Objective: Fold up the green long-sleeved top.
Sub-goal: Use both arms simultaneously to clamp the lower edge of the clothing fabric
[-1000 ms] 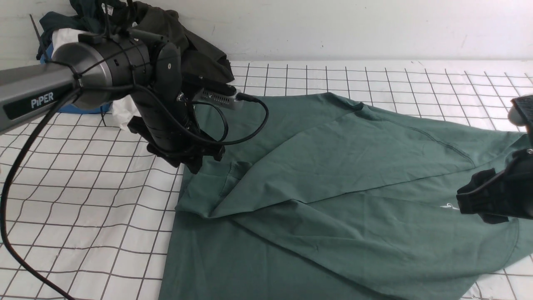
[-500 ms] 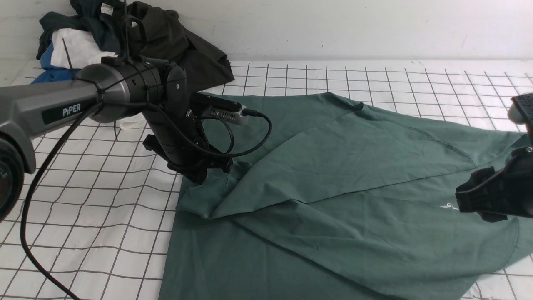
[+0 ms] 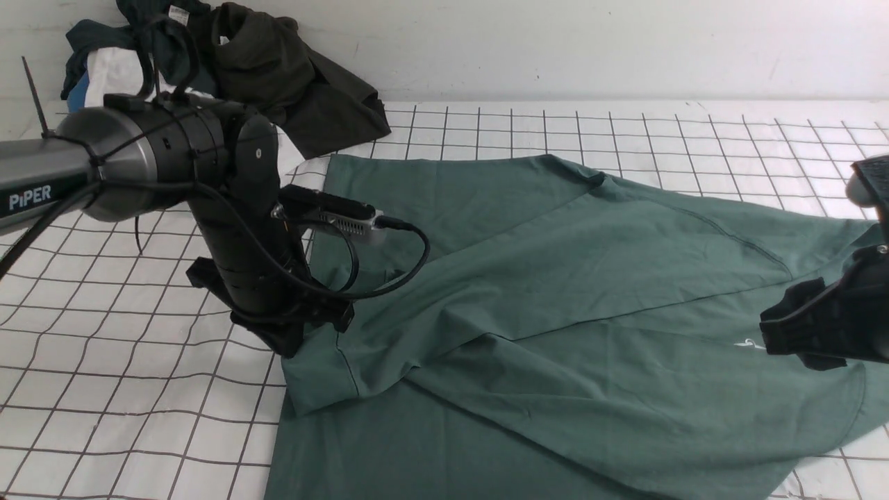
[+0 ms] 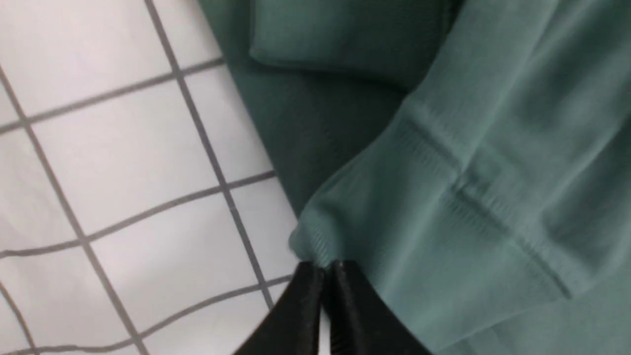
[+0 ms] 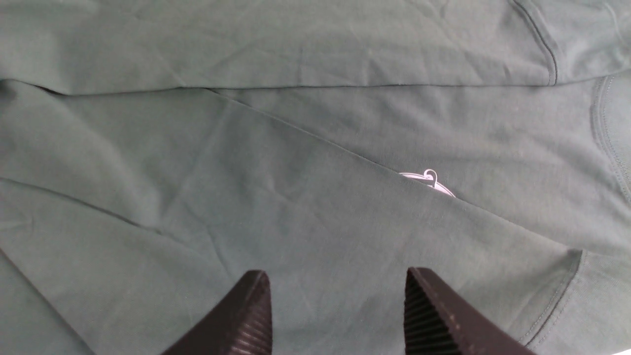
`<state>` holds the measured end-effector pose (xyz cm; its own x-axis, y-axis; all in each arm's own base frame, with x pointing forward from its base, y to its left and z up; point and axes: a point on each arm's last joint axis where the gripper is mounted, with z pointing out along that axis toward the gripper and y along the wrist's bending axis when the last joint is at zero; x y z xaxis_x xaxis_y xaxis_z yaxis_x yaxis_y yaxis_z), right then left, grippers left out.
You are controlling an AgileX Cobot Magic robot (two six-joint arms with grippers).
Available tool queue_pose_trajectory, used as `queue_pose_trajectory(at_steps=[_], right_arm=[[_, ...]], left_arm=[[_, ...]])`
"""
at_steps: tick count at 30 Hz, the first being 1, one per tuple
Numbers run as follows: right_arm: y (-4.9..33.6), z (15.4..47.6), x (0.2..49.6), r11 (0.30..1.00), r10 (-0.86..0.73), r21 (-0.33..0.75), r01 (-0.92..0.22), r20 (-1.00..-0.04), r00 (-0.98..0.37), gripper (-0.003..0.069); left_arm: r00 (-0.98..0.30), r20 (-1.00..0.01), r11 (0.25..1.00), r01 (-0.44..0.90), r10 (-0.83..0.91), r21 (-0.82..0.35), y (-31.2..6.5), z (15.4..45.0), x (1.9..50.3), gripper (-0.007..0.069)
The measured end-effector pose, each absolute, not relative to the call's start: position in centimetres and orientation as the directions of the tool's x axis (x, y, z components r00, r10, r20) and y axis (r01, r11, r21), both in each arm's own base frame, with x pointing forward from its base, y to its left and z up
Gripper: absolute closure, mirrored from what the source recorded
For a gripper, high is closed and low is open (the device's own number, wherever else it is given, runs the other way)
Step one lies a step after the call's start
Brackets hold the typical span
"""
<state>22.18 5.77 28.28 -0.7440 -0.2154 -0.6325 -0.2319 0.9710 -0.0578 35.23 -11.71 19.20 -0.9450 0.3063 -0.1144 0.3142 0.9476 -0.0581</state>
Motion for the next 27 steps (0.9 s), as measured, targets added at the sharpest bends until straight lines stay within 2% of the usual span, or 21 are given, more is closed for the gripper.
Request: queue_pose_trajectory(at_steps=[5, 8, 10, 11, 15, 16, 18, 20, 21, 22, 24, 25, 26, 27], right_arm=[[5.9, 28.3, 22.2, 0.97, -0.215, -0.049, -0.239, -0.634, -0.743, 0.0307], [5.9, 28.3, 22.2, 0.969, -0.218, -0.051, -0.242, -0.634, -0.742, 0.0307], [5.9, 28.3, 22.2, 0.969, -0.218, -0.051, -0.242, -0.634, -0.742, 0.0307], [5.9, 28.3, 22.2, 0.969, -0.218, -0.051, -0.242, -0.634, -0.742, 0.0307], [5.9, 28.3, 22.2, 0.969, -0.216, -0.048, -0.241, -0.634, -0.742, 0.0307], [5.9, 28.3, 22.2, 0.969, -0.218, -0.049, -0.243, -0.635, -0.741, 0.0307], [5.9, 28.3, 22.2, 0.969, -0.217, -0.048, -0.243, -0.636, -0.741, 0.0307], [6.0, 28.3, 22.2, 0.969, -0.211, -0.037, -0.244, -0.636, -0.742, 0.0307], [6.1, 28.3, 22.1, 0.968, -0.21, -0.03, -0.249, -0.636, -0.743, 0.0307], [6.1, 28.3, 22.1, 0.968, -0.21, -0.028, -0.25, -0.636, -0.743, 0.0307], [6.3, 28.3, 22.1, 0.964, -0.213, -0.012, -0.266, -0.635, -0.743, 0.0307], [6.3, 28.3, 22.1, 0.964, -0.21, -0.007, -0.266, -0.635, -0.744, 0.0307], [6.5, 28.3, 22.0, 0.96, -0.211, 0.007, -0.279, -0.634, -0.744, 0.0307], [6.6, 28.3, 22.0, 0.957, -0.215, 0.014, -0.29, -0.635, -0.742, 0.0307]], left_arm=[[-0.938, -0.162, 0.948, 0.316, 0.306, -0.037, -11.7, 19.3, 35.9, 0.0475], [-0.924, -0.209, 0.946, 0.325, 0.32, 0.013, -11.4, 21.1, 36.4, 0.0351], [-0.925, -0.214, 0.948, 0.317, 0.314, 0.022, -11.3, 21.8, 36.3, 0.0314], [-0.926, -0.211, 0.949, 0.314, 0.313, 0.027, -11.2, 22.9, 35.7, 0.0279], [-0.931, -0.115, 0.938, 0.345, 0.347, 0.035, -11.7, 23.6, 33.0, 0.024], [-0.901, -0.065, 0.904, 0.426, 0.428, 0.045, -13.0, 23.2, 30.8, 0.0232], [-0.837, -0.03, 0.837, 0.544, 0.546, 0.063, -14.3, 22.2, 28.4, 0.023], [-0.711, -0.013, 0.708, 0.7, 0.704, 0.094, -15.8, 20.8, 25.4, 0.023], [-0.622, 0.002, 0.617, 0.779, 0.783, 0.111, -16.3, 19.8, 23.8, 0.023], [-0.607, 0.002, 0.603, 0.789, 0.794, 0.116, -16.4, 19.8, 23.6, 0.023], [-0.423, 0.071, 0.411, 0.901, 0.903, 0.143, -16.5, 17.6, 21.0, 0.023], [-0.42, 0.074, 0.407, 0.902, 0.905, 0.145, -16.4, 17.4, 21.0, 0.023], [-0.346, 0.102, 0.329, 0.932, 0.933, 0.15, -16.1, 16.3, 20.2, 0.023], [-0.329, 0.104, 0.312, 0.938, 0.939, 0.15, -16.0, 15.9, 20.0, 0.023]])
